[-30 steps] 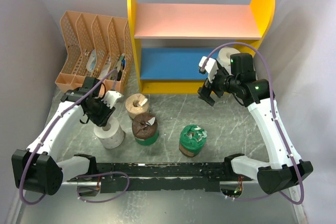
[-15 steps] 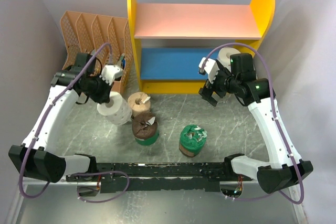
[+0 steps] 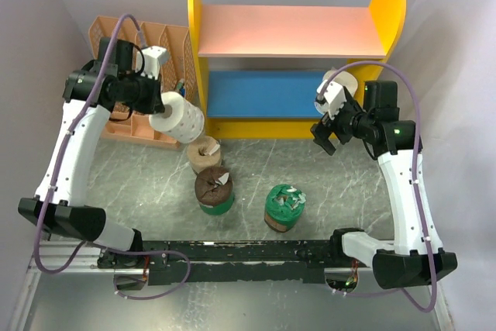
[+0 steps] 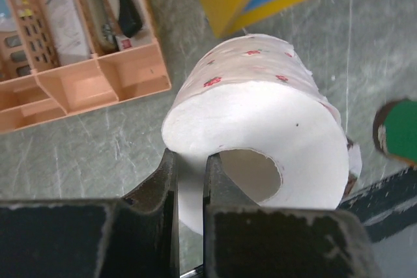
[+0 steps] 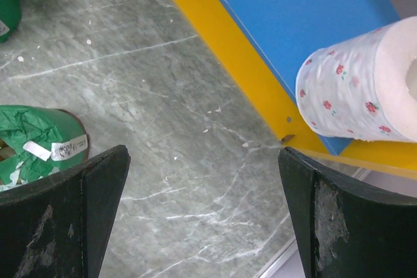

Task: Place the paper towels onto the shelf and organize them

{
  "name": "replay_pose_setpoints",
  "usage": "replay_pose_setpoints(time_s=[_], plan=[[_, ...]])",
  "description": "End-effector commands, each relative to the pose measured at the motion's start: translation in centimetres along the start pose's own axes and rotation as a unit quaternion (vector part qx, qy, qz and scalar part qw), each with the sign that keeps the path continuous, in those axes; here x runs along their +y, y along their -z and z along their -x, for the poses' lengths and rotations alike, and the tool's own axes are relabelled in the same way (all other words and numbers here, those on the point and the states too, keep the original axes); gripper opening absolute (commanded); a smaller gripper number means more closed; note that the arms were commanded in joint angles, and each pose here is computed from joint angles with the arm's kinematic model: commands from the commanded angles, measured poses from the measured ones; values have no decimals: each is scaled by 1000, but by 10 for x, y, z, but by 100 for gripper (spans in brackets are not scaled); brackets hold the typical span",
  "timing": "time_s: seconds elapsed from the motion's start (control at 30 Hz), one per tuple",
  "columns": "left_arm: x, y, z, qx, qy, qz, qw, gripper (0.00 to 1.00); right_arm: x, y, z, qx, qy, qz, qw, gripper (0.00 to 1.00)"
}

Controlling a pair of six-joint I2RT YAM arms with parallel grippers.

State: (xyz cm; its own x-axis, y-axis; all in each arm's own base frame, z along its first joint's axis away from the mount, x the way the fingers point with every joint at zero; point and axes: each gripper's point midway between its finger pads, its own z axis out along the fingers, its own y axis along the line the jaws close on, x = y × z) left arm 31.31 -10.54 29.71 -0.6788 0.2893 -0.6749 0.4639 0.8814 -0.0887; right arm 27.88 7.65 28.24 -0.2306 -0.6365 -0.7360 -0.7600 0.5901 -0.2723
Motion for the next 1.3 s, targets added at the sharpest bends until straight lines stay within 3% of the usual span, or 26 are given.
replay_pose_setpoints(time_s=[0.0,0.17,0.3,0.47,0.63,1.03,1.27], plan=[[12,12,17,-10,101,69,992,7,-5,9,12,-27,-19,0,999,100],[18,25,35,-59,192,119,972,7,-7,11,9,-36,-36,-1,999,100],[9,35,44,-102,249,111,957,7,-8,14,7,-37,-40,-7,998,100],[8,28,42,-88,291,112,946,7,-10,16,7,-37,-43,-10,998,100],[-1,2,28,-39,323,89,942,7,-14,17,4,-36,-49,-19,998,100],[-74,-20,51,-37,237,48,970,7,-22,35,-11,-60,-97,-52,992,100],[-91,-34,69,-78,201,98,972,7,-29,45,-8,-74,-110,-60,989,100]])
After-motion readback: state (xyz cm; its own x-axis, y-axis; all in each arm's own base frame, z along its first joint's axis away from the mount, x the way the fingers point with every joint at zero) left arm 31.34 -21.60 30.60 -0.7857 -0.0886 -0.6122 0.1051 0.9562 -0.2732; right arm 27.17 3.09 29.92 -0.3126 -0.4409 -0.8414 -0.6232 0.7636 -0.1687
